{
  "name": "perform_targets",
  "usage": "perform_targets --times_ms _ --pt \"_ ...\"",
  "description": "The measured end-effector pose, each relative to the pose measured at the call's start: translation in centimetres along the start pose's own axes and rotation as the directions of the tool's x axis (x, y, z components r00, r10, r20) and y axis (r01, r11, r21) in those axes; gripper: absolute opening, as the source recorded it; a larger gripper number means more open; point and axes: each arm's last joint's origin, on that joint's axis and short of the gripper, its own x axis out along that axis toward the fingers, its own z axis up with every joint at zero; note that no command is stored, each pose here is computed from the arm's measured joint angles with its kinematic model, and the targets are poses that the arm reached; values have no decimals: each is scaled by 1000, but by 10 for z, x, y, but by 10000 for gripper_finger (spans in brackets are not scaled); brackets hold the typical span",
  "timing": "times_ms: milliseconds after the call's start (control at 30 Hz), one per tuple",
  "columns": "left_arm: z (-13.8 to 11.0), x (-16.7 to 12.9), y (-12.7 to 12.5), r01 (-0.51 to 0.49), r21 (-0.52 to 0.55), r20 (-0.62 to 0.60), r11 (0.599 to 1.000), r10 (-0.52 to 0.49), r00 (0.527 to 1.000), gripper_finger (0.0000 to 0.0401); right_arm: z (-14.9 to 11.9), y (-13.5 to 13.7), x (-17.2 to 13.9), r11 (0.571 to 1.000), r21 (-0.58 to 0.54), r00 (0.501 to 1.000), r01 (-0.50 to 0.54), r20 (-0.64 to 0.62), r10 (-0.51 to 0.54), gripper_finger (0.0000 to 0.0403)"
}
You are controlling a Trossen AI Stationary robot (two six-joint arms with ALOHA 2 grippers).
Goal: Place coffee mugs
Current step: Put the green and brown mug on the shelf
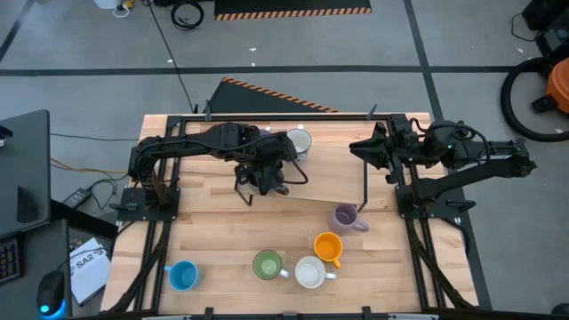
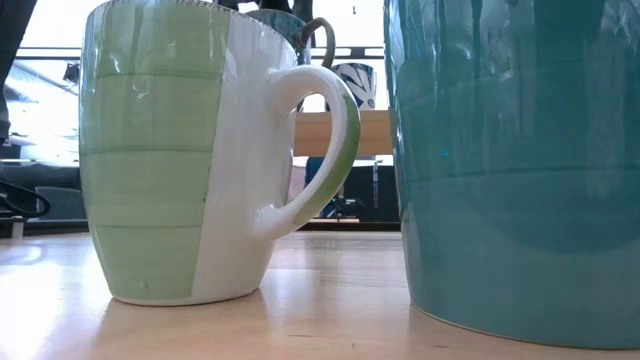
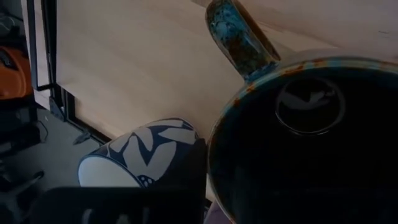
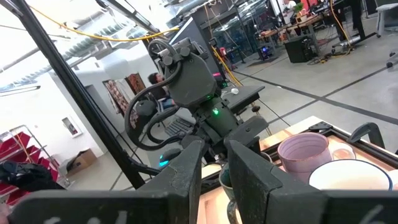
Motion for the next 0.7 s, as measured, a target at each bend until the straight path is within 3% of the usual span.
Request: perform_targets --times_ms 433,700 --pt "0 0 0 -3 167 -5 986 4 1000 47 0 0 0 1000 0 1000 0 0 0 86" --pt "-3 2 1 -1 109 -21 994 4 1000 68 0 0 0 1000 0 1000 0 0 0 86"
